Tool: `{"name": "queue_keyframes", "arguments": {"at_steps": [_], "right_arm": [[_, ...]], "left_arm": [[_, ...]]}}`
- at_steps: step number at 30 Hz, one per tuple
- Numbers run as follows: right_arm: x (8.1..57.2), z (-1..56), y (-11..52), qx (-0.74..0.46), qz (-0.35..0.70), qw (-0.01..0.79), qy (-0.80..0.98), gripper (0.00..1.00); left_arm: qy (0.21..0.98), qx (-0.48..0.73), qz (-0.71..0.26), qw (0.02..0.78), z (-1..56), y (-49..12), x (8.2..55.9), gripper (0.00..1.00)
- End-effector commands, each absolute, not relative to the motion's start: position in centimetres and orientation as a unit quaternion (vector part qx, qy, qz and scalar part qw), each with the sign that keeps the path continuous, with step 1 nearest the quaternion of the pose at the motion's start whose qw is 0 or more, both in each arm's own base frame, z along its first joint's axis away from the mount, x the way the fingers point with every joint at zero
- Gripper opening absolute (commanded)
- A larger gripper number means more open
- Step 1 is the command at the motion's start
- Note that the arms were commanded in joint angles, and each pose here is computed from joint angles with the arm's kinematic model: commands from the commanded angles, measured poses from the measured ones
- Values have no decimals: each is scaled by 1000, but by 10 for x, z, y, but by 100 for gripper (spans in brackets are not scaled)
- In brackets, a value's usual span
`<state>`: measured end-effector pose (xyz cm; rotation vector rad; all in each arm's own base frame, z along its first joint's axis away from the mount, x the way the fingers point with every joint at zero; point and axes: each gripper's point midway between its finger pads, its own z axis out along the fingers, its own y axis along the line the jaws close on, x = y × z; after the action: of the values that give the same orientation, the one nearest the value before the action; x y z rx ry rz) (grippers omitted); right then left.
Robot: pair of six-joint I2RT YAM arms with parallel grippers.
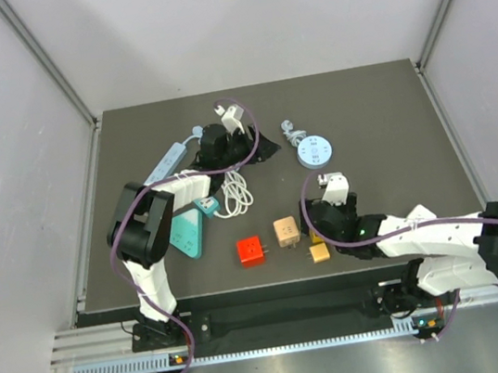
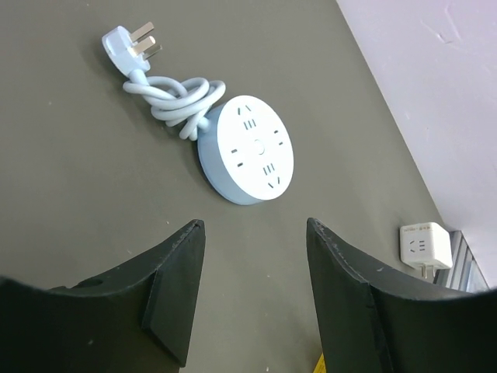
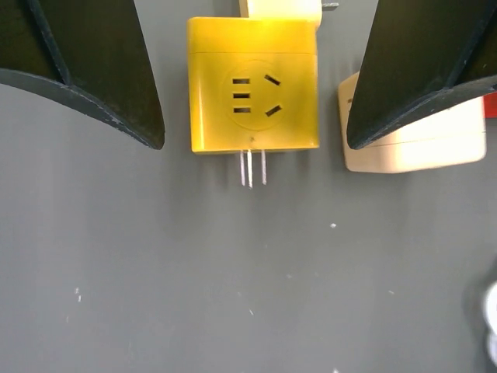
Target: Pull the plug off the socket
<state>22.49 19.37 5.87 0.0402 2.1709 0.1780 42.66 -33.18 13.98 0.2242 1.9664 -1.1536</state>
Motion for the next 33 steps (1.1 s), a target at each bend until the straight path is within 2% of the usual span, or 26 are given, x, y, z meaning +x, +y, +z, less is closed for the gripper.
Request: {"name": "queue_keyframes", "arguments": {"at_steps": [1,10,11,13,14,15,17,18,22,23,26,33], "right_arm": [[232,97,210,-5,92,488,868,100],[233,130,210,-47,94,491,865,100],[231,133,216,-52,117,489,863,100],[230,135,217,-49,140,485,862,100],[228,136,223,-51,163,478,862,100],[229,134,221,-36,172,473,863,100],[227,135,227,-33,197,467,861,100],[224,135,228,-28,208,465,860,100],[212,141,228,-6,264,466,844,100],[210,142,228,0,280,467,839,100],[200,147,219,36,329,475,815,100],[181,154,194,108,416,489,759,99]], "left_arm": [[761,100,-478,427,154,-333,426,60],[768,85,-472,424,180,-309,385,61],[782,72,-465,408,163,-301,371,61],[778,62,-465,418,174,-289,353,61],[796,48,-455,395,152,-280,335,61],[789,44,-456,408,165,-272,325,61],[807,28,-445,386,142,-256,298,61],[795,31,-451,405,158,-249,287,61],[803,15,-440,402,145,-221,241,62],[785,20,-450,425,162,-216,233,63],[785,-2,-458,417,153,-205,211,65],[704,-16,-552,448,180,-198,172,66]]}}
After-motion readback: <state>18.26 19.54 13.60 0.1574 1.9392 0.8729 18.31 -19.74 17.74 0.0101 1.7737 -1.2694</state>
